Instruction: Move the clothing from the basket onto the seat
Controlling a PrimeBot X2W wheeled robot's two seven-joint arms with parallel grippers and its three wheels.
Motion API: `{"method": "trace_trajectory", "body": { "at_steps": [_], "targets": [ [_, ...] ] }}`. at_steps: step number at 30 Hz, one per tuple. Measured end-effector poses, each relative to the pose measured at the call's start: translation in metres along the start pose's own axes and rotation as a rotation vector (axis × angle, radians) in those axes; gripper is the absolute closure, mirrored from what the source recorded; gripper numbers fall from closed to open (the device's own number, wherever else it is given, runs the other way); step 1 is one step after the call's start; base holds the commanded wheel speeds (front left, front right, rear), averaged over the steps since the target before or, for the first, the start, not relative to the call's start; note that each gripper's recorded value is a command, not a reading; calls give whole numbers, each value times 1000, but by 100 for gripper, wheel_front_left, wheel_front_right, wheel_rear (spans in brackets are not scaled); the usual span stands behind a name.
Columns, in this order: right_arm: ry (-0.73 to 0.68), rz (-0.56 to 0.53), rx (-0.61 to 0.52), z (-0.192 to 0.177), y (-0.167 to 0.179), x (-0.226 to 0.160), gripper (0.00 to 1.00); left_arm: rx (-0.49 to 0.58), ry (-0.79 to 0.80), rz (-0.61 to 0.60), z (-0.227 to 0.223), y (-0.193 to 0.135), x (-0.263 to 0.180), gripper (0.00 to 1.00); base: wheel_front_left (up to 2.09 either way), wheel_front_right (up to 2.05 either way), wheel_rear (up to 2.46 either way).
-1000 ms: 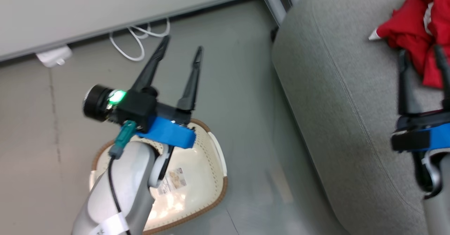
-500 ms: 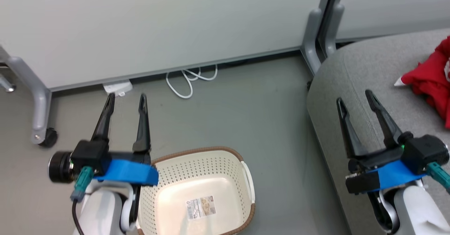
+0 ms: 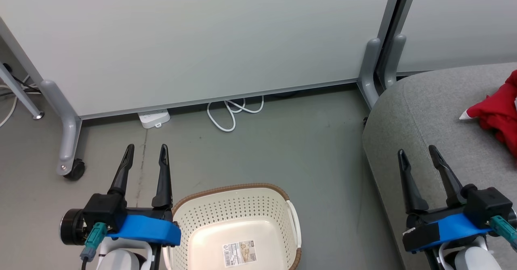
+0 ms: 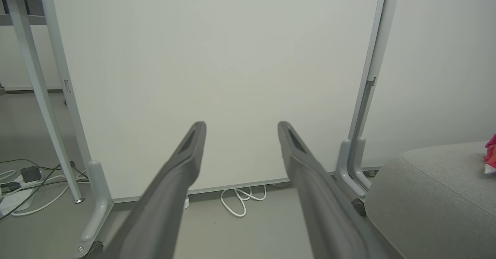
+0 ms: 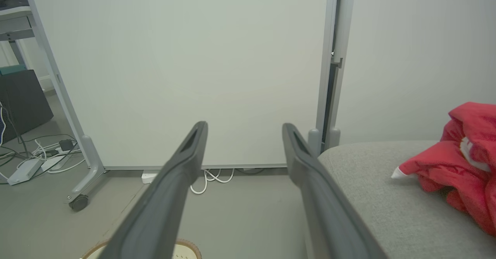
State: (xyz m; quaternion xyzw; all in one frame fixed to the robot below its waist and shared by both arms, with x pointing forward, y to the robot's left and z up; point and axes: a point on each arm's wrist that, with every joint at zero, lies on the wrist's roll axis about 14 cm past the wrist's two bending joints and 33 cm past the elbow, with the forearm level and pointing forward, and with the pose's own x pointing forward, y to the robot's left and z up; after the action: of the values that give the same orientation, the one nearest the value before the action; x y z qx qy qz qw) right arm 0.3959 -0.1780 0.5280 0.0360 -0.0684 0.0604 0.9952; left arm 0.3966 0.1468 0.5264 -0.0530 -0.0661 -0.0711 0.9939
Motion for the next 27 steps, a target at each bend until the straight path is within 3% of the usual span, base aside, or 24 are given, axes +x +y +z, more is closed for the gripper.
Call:
{"method": "trace_trajectory", "body": {
  "at_steps": [24, 25, 27],
  "targets": [
    [49, -4, 38, -16, 8, -13, 0, -28, 30, 13, -9, 2, -13, 0, 0, 0, 0],
    [53, -5, 38, -17, 8, -14, 100, -29, 36, 13, -11, 2, -13, 100, 0, 0, 0],
    [78, -8, 42, -25, 8, -17, 100, -32, 71, 18, -21, 2, -19, 100, 0, 0, 0]
  ]
}}
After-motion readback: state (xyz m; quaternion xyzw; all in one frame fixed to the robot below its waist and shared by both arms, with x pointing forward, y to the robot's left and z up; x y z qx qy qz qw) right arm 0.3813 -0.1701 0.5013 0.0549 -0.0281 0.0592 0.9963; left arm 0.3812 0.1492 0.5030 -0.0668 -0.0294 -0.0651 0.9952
